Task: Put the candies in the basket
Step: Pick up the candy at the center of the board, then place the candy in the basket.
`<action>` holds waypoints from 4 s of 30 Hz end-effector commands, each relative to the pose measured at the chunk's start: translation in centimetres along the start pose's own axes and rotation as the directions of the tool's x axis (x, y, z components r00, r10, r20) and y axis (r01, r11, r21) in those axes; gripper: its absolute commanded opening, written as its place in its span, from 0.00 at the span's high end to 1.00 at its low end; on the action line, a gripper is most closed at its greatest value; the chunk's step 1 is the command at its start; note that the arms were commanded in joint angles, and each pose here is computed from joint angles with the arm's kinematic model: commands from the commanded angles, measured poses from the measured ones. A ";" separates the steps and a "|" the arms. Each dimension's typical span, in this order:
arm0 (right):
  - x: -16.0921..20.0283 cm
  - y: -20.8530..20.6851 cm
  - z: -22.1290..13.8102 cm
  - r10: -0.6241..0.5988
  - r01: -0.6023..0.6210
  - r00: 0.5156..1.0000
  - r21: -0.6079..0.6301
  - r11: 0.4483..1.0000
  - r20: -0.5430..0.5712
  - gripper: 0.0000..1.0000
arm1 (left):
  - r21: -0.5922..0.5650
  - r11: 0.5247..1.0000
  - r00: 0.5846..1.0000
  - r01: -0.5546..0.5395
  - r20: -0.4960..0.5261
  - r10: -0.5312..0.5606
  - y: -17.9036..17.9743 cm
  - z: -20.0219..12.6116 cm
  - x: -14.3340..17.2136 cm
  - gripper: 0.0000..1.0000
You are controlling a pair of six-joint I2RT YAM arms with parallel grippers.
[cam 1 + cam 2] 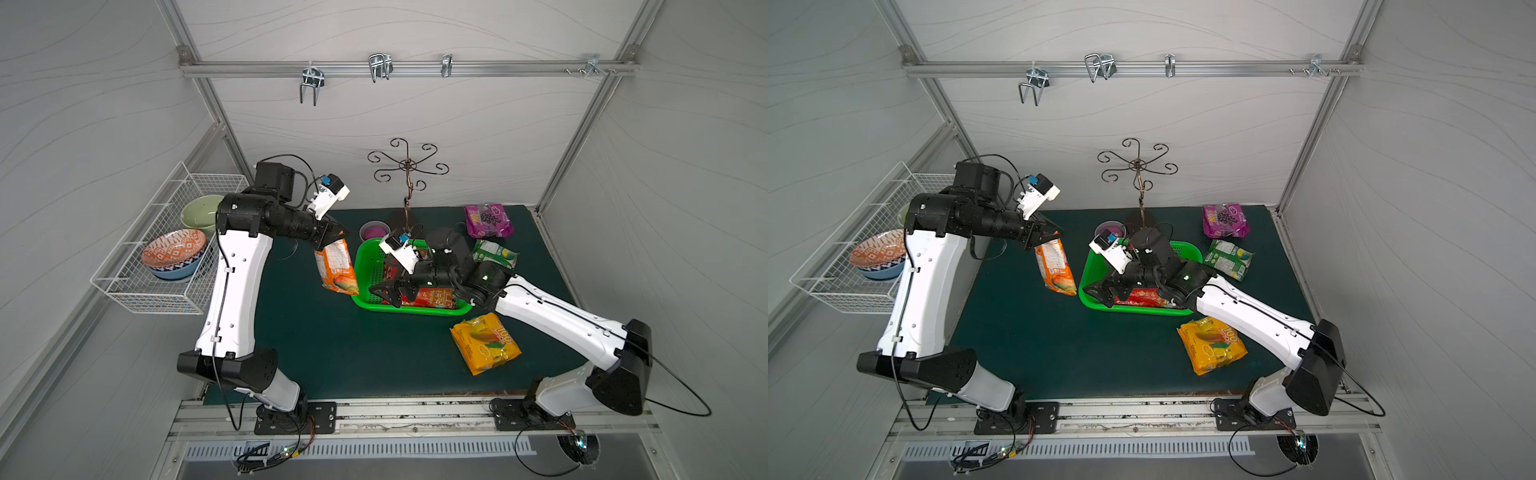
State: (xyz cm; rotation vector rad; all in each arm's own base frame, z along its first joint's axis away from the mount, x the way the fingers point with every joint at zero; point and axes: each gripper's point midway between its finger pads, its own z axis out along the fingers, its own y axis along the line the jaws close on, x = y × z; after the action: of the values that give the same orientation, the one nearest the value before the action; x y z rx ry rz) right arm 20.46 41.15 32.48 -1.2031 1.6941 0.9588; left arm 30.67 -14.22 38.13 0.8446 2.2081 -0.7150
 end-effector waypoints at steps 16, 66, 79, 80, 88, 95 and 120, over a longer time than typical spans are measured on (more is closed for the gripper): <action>-0.6 -3.7 4.8 0.034 -0.027 0.999 0.214 0.976 -0.029 0.01 | 0.203 0.977 0.989 0.060 0.120 -0.086 -2.2 1.8 -4.1 1.00; 12.4 -13.0 -10.7 0.425 -0.355 0.905 0.604 0.713 0.030 0.01 | 0.507 0.846 0.982 -0.164 0.163 0.092 0.4 13.1 -6.2 1.00; 11.9 -16.0 -16.8 0.469 -0.451 0.860 0.730 0.514 0.201 0.01 | 0.593 0.776 0.970 -0.213 0.222 0.096 -7.0 15.0 -10.9 1.00; 12.2 -16.2 -17.7 0.472 -0.460 0.855 0.739 0.493 0.217 0.01 | 0.589 0.781 0.971 -0.208 0.219 0.094 -6.9 16.0 -11.1 1.00; 13.9 -16.2 -22.2 0.501 -0.516 0.817 0.753 0.409 0.287 0.01 | 0.529 0.818 0.967 -0.226 0.223 0.122 -7.7 24.9 -12.4 1.00; 15.3 -15.2 -23.5 0.508 -0.542 0.801 0.744 0.391 0.318 0.01 | 0.475 0.832 0.952 -0.288 0.235 0.196 -10.3 31.3 -11.8 1.00; 16.4 -15.1 -20.6 0.579 -0.602 0.758 0.664 0.443 0.301 0.01 | 0.438 0.831 0.924 -0.344 0.001 0.382 -3.8 32.0 -2.2 1.00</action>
State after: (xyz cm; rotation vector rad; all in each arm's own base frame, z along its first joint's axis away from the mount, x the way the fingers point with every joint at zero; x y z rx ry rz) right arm 27.02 11.94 23.25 0.0050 2.2157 0.4461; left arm 42.38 -40.83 18.19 1.4323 1.9482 -1.0661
